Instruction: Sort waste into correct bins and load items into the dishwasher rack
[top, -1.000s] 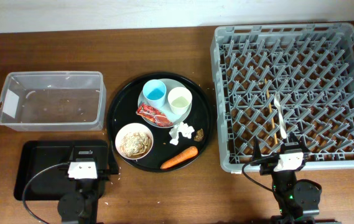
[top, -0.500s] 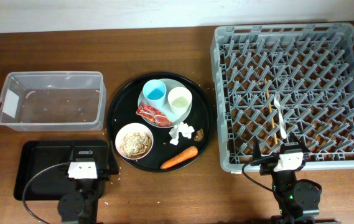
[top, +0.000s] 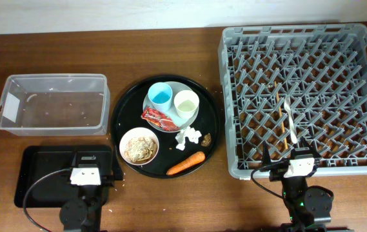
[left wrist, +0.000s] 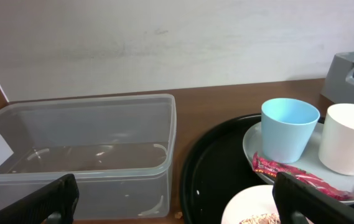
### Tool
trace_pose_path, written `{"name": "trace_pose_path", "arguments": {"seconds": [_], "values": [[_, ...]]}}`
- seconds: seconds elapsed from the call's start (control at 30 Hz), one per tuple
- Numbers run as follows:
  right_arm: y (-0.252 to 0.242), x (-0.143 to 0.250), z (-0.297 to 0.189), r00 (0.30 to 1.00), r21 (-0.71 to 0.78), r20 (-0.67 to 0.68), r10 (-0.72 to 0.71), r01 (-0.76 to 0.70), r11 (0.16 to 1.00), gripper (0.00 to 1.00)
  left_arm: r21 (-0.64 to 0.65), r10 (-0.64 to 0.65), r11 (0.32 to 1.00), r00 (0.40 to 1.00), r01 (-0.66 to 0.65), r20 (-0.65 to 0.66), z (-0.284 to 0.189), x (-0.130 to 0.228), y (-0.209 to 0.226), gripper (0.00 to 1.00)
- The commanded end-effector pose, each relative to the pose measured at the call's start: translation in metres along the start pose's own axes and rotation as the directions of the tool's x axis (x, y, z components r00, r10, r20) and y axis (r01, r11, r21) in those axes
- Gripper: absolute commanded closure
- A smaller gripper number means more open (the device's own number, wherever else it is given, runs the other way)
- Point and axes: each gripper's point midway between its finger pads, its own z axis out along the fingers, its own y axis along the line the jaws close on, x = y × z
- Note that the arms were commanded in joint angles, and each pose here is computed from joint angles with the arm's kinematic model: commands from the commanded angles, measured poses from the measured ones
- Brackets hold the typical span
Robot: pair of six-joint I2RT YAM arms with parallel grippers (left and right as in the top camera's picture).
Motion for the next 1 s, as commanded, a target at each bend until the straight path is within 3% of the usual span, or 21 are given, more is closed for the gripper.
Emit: {"name": "trace_pose_path", "arguments": {"seconds": [0.0, 0.1, 0.2, 0.27, 0.3, 0.37, 0.47, 0.53, 0.6, 0.63, 0.7, 0.73, 0.8, 0.87, 0.97], "values": [[0.0, 0.002, 0.0, 1.0, 0.0, 0.001, 0.004, -0.004, 1.0, 0.01, 0.063, -0.006, 0.998, 1.0, 0.006, 0.009, -0.007, -0.02, -0.01, 0.01], [0.0, 0.002, 0.0, 1.0, 0.0, 0.001, 0.004, -0.004, 1.0, 0.01, 0.064, -0.006, 0.998, 1.0, 0.007, -0.01, -0.036, -0.087, -0.006, 0.01], [0.0, 0.002, 0.0, 1.0, 0.0, 0.001, 0.004, -0.004, 1.0, 0.01, 0.085, -0.008, 0.996, 0.989, 0.021, -0.148, -0.04, -0.152, -0.003, 0.01], [0.0, 0.002, 0.0, 1.0, 0.0, 0.002, 0.004, -0.004, 1.0, 0.01, 0.14, -0.009, 0.989, 0.958, 0.051, -0.287, -0.03, -0.173, -0.011, 0.01], [0.0, 0.002, 0.0, 1.0, 0.0, 0.001, 0.004, -0.004, 1.0, 0.01, 0.172, -0.009, 0.981, 0.914, 0.086, -0.406, -0.022, -0.182, -0.016, 0.01], [0.0, 0.002, 0.0, 1.0, 0.0, 0.001, 0.004, -0.004, 1.0, 0.01, 0.331, -0.011, 0.924, 0.878, 0.192, -0.479, 0.001, -0.201, -0.046, 0.01], [0.0, 0.002, 0.0, 1.0, 0.0, 0.001, 0.004, -0.004, 1.0, 0.01, 0.381, -0.013, 0.887, 0.838, 0.262, -0.546, 0.027, -0.186, -0.059, 0.01], [0.0, 0.002, 0.0, 1.0, 0.0, 0.001, 0.004, -0.004, 1.0, 0.01, 0.31, -0.11, 0.863, 0.747, 0.399, -0.656, 0.044, -0.166, -0.069, 0.28], [0.0, 0.002, 0.0, 1.0, 0.0, 0.001, 0.004, -0.004, 1.0, 0.01, 0.166, -0.12, 0.92, 0.658, 0.356, -0.743, 0.068, -0.129, -0.076, 0.28], [0.0, 0.002, 0.0, 1.0, 0.0, 0.001, 0.004, -0.004, 1.0, 0.01, 0.1, -0.119, 0.948, 0.631, 0.301, -0.767, 0.076, -0.113, -0.079, 0.28], [0.0, 0.002, 0.0, 1.0, 0.0, 0.001, 0.004, -0.004, 1.0, 0.01, -0.02, -0.116, 0.986, 0.587, 0.167, -0.801, 0.089, -0.079, -0.098, 0.06], [0.0, 0.002, 0.0, 1.0, 0.0, 0.001, 0.004, -0.004, 1.0, 0.01, 0.015, -0.055, 0.993, 0.565, 0.118, -0.824, 0.092, -0.063, -0.116, 0.01], [0.0, 0.002, 0.0, 1.0, 0.0, 0.001, 0.004, -0.004, 1.0, 0.01, 0.039, -0.019, 0.994, 0.522, 0.1, -0.853, 0.101, -0.041, -0.13, 0.01], [0.0, 0.002, 0.0, 1.0, 0.0, 0.001, 0.004, -0.004, 1.0, 0.01, -0.019, -0.087, 0.987, 0.435, 0.157, -0.896, 0.104, -0.013, -0.146, 0.16], [0.0, 0.002, 0.0, 1.0, 0.0, 0.001, 0.004, -0.004, 1.0, 0.01, -0.081, -0.136, 0.984, 0.374, 0.16, -0.917, 0.115, 0.02, -0.157, 0.32]]}}
